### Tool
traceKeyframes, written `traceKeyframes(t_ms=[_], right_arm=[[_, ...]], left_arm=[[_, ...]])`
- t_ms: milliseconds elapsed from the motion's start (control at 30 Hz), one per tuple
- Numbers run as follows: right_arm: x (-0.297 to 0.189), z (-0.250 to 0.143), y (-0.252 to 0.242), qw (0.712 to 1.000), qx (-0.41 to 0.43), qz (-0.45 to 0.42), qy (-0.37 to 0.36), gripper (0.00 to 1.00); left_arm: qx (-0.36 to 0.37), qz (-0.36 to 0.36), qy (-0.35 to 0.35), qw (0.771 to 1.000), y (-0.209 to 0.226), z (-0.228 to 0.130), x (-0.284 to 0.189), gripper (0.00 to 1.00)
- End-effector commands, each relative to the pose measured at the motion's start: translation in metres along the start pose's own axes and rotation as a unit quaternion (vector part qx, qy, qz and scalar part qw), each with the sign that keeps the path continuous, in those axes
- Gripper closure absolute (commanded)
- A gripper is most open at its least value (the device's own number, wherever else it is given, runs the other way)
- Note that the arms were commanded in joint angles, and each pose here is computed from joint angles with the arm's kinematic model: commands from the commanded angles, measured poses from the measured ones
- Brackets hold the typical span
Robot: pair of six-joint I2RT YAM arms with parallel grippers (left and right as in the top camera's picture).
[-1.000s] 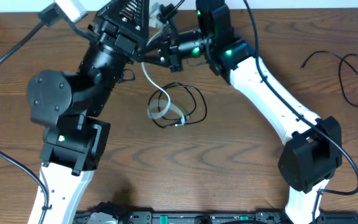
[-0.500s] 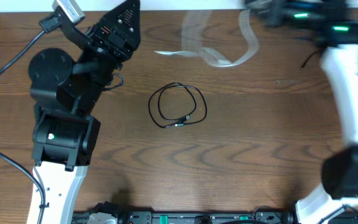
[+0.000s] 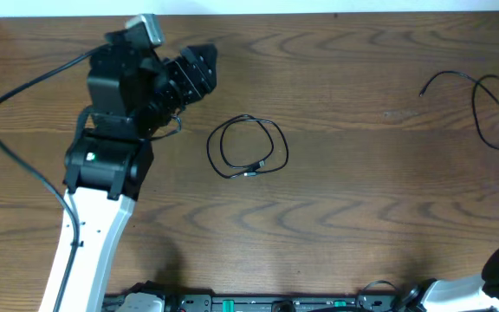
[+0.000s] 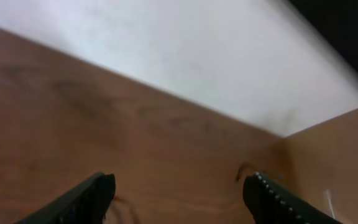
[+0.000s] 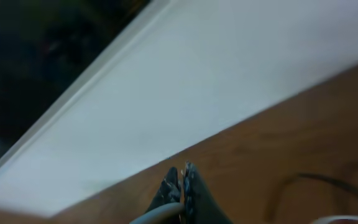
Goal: Untangle cables
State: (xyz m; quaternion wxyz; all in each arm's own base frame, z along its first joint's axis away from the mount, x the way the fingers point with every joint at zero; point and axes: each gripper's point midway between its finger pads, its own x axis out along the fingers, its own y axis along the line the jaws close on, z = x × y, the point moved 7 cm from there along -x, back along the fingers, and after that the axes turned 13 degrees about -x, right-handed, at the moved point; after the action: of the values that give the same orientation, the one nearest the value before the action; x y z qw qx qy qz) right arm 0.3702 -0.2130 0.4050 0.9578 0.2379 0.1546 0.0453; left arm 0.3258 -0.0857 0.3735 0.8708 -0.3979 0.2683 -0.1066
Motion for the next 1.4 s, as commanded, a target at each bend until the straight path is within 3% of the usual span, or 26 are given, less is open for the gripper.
traceKeyframes(t_ms=[0,233,533,967,1000,1100,1133,1367], right_arm=[[-0.017,0.007,-0.026,0.995,-0.019,-0.099,-0.018,0.99],[-0.033,-0.002,-0.069,0.951,-0.069,-0.302,0.018,0.99],[-0.018,-0.014,-0.117,0.919,-0.059,-0.388,0.036,0.99],[0.017,-0.070,-0.168,0.908,-0.019,-0.396,0.137,0.99],[0.018,-0.073,-0.168,0.909,-0.013,-0.391,0.142,0.89],[0.023,-0.074,-0.156,0.928,-0.005,-0.343,0.147,0.07],[0.023,-0.073,-0.150,0.934,-0.002,-0.326,0.147,0.01],[0.013,-0.067,-0.086,0.948,0.004,-0.264,0.178,0.01]], left_arm=[[0.027,0.017,0.011,0.999,0.006,0.000,0.008,0.29],[0.045,0.064,0.060,0.995,0.029,-0.014,0.027,0.29],[0.040,0.077,0.074,0.993,0.035,-0.018,0.032,0.29],[0.039,0.082,0.080,0.993,0.037,-0.020,0.032,0.29],[0.038,0.084,0.082,0.992,0.037,-0.021,0.032,0.29],[0.039,0.086,0.084,0.992,0.038,-0.021,0.032,0.29],[0.045,0.085,0.084,0.992,0.038,-0.021,0.032,0.29],[0.085,0.093,0.102,0.987,0.043,-0.026,0.031,0.29]])
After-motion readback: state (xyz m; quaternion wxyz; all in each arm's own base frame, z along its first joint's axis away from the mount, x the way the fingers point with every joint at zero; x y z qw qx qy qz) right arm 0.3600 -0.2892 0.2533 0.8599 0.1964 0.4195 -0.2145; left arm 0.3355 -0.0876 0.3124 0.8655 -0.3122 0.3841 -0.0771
